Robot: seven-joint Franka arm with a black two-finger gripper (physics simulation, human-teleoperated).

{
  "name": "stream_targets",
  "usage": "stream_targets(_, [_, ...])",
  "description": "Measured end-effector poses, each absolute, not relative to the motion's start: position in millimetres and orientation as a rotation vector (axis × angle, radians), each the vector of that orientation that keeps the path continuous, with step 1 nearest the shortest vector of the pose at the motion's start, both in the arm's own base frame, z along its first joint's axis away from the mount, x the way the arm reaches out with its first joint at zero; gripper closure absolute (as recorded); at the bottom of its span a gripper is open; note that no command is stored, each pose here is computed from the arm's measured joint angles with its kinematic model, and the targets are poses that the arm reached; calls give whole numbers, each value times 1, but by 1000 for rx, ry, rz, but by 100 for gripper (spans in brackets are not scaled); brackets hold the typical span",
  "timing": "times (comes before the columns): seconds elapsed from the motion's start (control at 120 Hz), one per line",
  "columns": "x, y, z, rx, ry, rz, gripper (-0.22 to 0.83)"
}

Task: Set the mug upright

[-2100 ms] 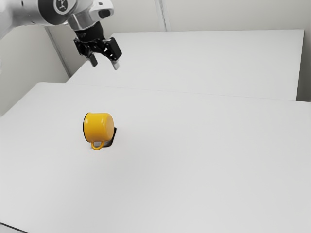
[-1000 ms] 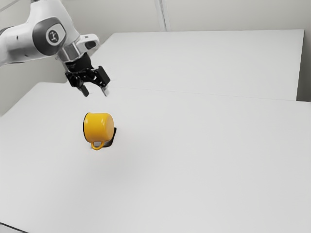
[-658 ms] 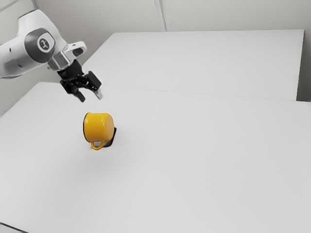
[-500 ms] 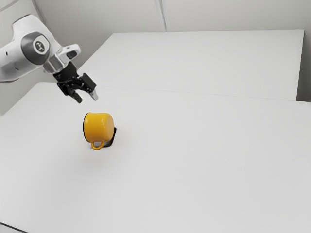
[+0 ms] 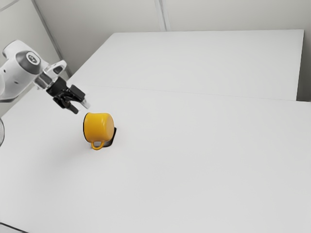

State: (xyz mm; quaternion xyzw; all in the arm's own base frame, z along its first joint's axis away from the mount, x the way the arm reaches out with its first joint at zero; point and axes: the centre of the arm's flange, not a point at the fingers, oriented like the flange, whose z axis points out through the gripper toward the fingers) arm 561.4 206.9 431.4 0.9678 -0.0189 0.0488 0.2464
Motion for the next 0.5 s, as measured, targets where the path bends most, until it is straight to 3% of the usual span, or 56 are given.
stream_targets(0.5, [566,265,352,2401,-97,177,0])
